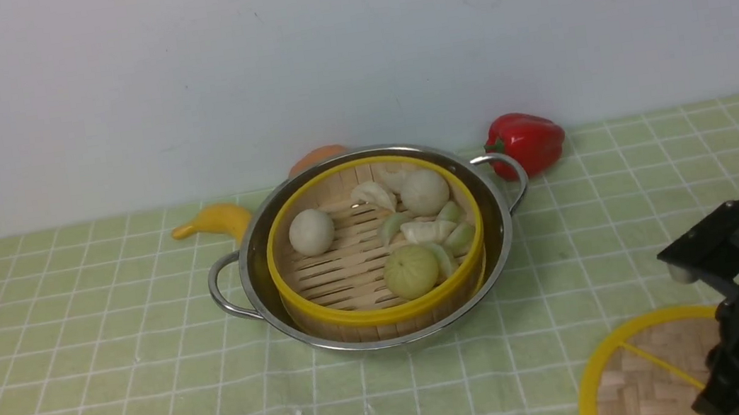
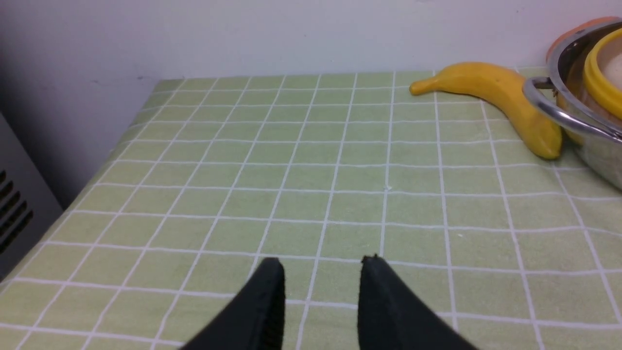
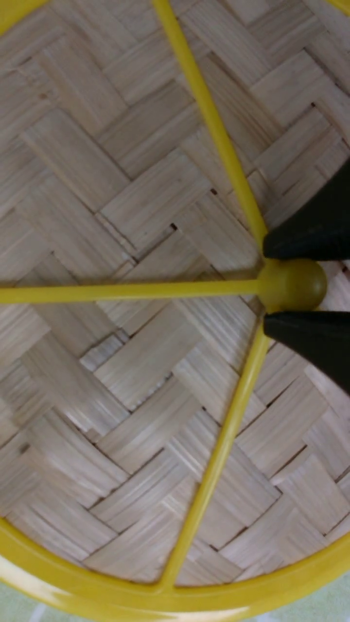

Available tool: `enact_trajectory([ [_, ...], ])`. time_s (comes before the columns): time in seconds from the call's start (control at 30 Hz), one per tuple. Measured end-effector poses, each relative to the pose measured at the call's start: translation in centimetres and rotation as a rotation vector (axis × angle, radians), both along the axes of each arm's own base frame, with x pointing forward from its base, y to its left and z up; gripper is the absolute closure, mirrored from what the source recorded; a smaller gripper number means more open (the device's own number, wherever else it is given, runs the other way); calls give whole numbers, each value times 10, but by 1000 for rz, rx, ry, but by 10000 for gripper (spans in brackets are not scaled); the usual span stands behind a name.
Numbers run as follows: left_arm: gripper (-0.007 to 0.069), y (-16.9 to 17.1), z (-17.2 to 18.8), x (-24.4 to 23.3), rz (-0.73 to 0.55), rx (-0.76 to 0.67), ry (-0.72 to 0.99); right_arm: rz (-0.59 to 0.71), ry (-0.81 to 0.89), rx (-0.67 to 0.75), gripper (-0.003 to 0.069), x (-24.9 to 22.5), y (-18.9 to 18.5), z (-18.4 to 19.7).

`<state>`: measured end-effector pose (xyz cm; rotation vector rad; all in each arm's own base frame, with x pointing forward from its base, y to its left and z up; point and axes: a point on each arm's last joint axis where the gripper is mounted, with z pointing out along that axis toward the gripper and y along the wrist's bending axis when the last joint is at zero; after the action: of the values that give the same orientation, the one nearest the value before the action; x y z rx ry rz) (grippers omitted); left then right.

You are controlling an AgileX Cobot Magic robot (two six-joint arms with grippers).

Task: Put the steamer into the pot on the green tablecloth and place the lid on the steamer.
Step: 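Move the gripper down to the bamboo steamer lid and grasp its center knob, then place the bamboo steamer lid onto the steamer basket in the pot with the right gripper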

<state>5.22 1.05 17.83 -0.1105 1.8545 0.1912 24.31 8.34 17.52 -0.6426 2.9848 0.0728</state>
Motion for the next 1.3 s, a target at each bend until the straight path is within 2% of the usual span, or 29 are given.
enact_trajectory([
  [0.13, 402, 0, 0, 0, 0, 0, 0, -1, -19, 7, 513, 4, 1, 9],
  [0.37, 383, 0, 0, 0, 0, 0, 0, -5, -264, 47, 513, 8, -1, 80],
  [0.47, 382, 0, 0, 0, 0, 0, 0, 45, -385, 97, 513, 10, 2, 116],
  [0.63, 382, 0, 0, 0, 0, 0, 0, 179, -464, 239, 513, 23, 22, 139],
  [0.83, 382, 0, 0, 0, 0, 0, 0, 377, -531, 308, 513, 50, 67, 142],
  [0.93, 382, 0, 0, 0, 0, 0, 0, 487, -540, 311, 513, 73, 108, 132],
  [1.07, 382, 0, 0, 0, 0, 0, 0, 556, -559, 294, 513, 96, 140, 125],
  [1.3, 382, 0, 0, 0, 0, 0, 0, 595, -562, 271, 513, 129, 168, 104],
])
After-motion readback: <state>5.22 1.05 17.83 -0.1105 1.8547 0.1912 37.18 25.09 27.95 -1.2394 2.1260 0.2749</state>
